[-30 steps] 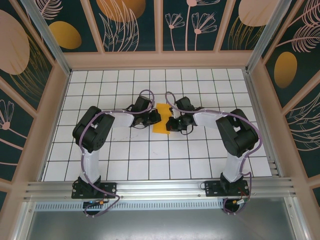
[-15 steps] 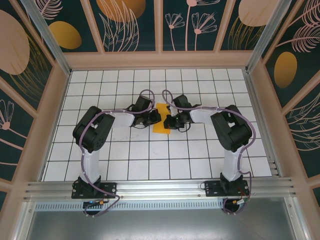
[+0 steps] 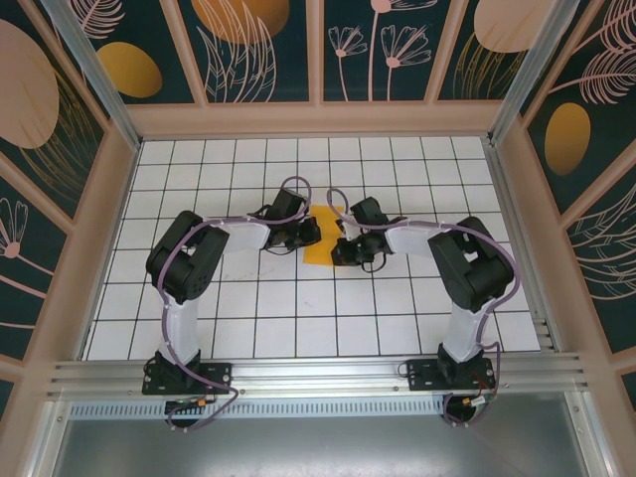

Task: Fold a paper plane with a square sheet of paper (pick it up from the middle)
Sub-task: Fold the triangle a second time at the center of the table.

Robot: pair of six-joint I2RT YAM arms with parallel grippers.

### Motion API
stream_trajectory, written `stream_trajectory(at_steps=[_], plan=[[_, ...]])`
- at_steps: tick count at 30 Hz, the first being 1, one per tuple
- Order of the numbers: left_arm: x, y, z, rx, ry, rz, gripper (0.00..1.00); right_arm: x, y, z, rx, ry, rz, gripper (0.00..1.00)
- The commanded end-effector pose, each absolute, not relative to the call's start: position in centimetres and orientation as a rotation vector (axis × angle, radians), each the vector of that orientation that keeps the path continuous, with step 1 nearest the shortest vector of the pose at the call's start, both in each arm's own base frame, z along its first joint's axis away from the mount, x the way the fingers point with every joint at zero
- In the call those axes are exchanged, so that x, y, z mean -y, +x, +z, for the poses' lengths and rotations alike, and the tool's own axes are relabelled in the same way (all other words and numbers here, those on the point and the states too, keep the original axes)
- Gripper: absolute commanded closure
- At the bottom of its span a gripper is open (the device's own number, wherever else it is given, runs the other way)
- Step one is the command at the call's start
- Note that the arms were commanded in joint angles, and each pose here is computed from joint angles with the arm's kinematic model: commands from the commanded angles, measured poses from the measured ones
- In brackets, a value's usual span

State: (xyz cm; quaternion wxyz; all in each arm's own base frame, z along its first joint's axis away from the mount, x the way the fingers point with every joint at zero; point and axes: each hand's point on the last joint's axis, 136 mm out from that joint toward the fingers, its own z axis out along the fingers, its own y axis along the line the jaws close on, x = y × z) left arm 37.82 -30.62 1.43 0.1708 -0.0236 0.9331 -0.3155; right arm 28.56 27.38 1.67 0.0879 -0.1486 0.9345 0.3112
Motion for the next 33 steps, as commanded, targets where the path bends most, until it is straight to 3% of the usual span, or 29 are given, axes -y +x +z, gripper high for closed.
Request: stream_trajectory(at_steps=[1, 7, 12, 18, 23, 33], plan=[[27.1, 37.3, -3.3, -2.759, -0.134, -0.658, 1.00, -24.7, 23.9, -0.7, -2.984, -0.406, 0.880, 1.00], [28.1, 37.7, -2.2, -2.735, -0.097, -0.713, 1.00, -24.5, 25.0, 0.7, -2.939, -0.367, 0.836, 1.00], [30.8, 39.5, 3.2, -2.613, -0.018, -0.888, 0.90, -25.2, 30.8, 6.2, -2.691, -0.202, 0.923, 1.00], [31.2, 40.3, 8.4, -2.480, -0.102, -0.992, 0.72, -24.0, 35.5, 8.4, -2.538, 0.000, 0.991, 0.76], [29.5, 39.0, 8.2, -2.445, -0.236, -1.005, 0.65, -25.5, 37.0, 7.3, -2.553, -0.035, 1.063, 0.72], [29.2, 36.3, 6.0, -2.487, -0.278, -1.096, 0.67, -27.0, 37.8, 4.6, -2.618, -0.112, 1.110, 0.71]])
